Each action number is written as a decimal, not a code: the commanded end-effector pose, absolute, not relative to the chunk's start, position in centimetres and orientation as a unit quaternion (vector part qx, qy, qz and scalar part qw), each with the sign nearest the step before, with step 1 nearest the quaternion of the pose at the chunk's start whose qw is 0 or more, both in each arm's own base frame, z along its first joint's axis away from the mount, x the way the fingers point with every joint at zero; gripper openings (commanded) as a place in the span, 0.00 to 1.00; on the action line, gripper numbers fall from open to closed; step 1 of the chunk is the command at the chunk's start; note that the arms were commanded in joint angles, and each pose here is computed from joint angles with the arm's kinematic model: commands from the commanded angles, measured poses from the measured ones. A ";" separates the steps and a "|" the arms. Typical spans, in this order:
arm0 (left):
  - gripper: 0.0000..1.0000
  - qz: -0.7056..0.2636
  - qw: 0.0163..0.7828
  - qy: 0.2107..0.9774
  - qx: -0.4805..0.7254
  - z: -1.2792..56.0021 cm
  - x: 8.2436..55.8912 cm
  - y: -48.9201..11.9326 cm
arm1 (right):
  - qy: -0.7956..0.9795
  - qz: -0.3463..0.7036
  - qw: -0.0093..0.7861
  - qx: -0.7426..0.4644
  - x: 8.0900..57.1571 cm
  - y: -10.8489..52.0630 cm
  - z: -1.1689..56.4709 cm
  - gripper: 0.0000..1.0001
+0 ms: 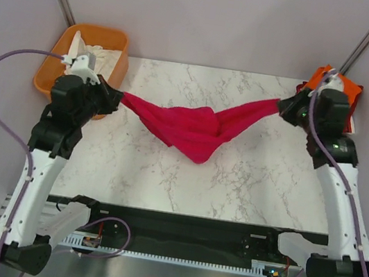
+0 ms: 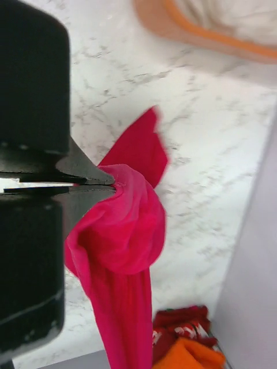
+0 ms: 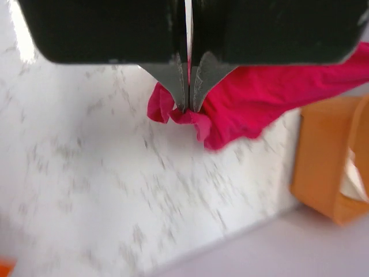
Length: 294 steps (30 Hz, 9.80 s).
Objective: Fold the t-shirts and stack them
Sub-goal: Flatten the tshirt out
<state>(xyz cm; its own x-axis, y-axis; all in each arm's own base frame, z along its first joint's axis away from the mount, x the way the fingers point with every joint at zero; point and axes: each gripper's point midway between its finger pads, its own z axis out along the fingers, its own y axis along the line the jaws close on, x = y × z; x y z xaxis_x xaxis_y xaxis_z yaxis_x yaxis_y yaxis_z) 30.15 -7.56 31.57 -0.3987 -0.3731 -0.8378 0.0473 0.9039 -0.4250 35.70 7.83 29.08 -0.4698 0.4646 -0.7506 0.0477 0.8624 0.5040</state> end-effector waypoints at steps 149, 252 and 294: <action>0.88 -0.130 0.546 0.820 -0.112 23.6 21.3 -4.3 | 0.809 0.383 0.437 0.088 65.9 26.4 12.8 0.50; 0.86 -0.135 0.507 0.844 -0.108 22.4 22.4 -5.0 | 0.756 0.217 0.615 0.054 58.8 20.0 27.1 0.98; 0.89 -0.002 0.221 0.876 -0.430 4.6 14.3 -4.8 | 0.860 0.259 0.426 0.105 31.9 13.4 16.2 0.98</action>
<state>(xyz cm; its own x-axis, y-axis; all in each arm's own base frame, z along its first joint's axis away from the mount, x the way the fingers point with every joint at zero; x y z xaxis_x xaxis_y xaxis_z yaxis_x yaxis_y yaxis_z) 13.00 -5.97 3.81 -0.5867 -0.7373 -0.3348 -0.7181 0.6648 -0.2058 31.70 12.99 15.59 -0.6224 0.4316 -0.6530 0.0134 0.8400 0.5424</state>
